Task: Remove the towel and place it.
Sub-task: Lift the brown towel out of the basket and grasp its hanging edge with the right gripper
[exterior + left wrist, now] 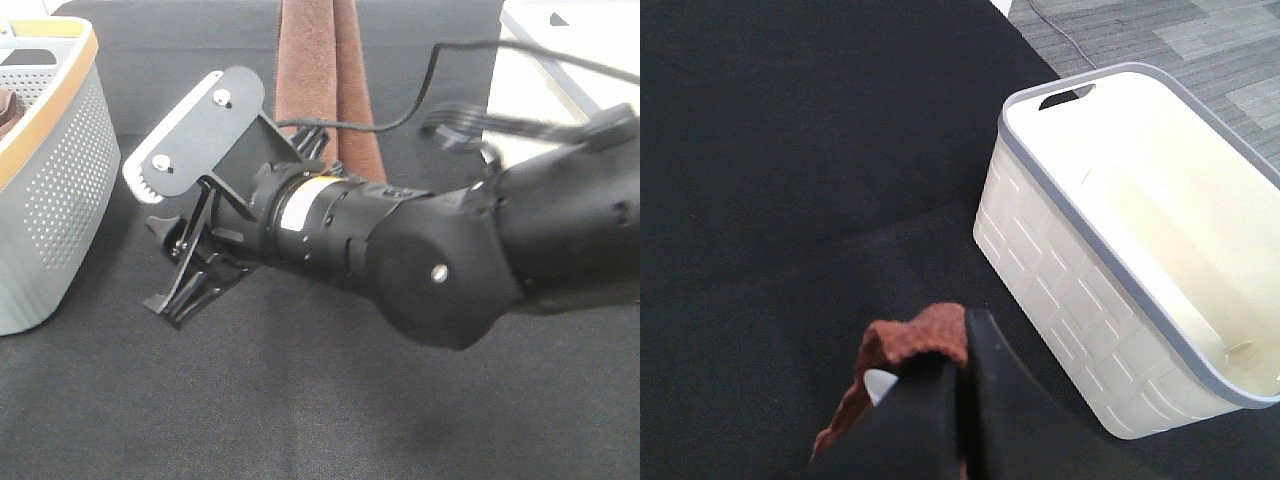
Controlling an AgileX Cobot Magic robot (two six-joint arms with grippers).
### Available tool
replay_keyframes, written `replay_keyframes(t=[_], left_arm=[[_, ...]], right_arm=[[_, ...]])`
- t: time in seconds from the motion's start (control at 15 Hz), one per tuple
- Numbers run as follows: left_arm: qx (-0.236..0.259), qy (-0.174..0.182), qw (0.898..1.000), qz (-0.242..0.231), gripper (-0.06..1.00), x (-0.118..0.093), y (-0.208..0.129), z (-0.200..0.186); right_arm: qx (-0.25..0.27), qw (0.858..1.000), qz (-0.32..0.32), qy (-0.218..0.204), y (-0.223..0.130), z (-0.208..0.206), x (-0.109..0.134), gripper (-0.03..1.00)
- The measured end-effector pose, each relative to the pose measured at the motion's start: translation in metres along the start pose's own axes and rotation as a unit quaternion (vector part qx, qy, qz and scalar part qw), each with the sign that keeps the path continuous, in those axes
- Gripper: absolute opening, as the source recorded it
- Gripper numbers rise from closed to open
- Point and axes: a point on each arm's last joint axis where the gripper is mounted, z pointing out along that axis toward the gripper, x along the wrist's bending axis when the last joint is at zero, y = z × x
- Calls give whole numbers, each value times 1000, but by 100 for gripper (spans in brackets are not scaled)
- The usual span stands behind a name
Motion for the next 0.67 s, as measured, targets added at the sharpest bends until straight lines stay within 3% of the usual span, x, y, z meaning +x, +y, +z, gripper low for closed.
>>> replay_keyframes(t=[0.33, 0.67], left_arm=[[-1, 3, 1000, 3, 0, 1, 0, 0], [11, 17, 1000, 11, 0, 3, -2, 0]], right_arm=[[51, 994, 75, -67, -22, 9, -6, 59], [94, 975, 80, -186, -32, 3, -27, 59]])
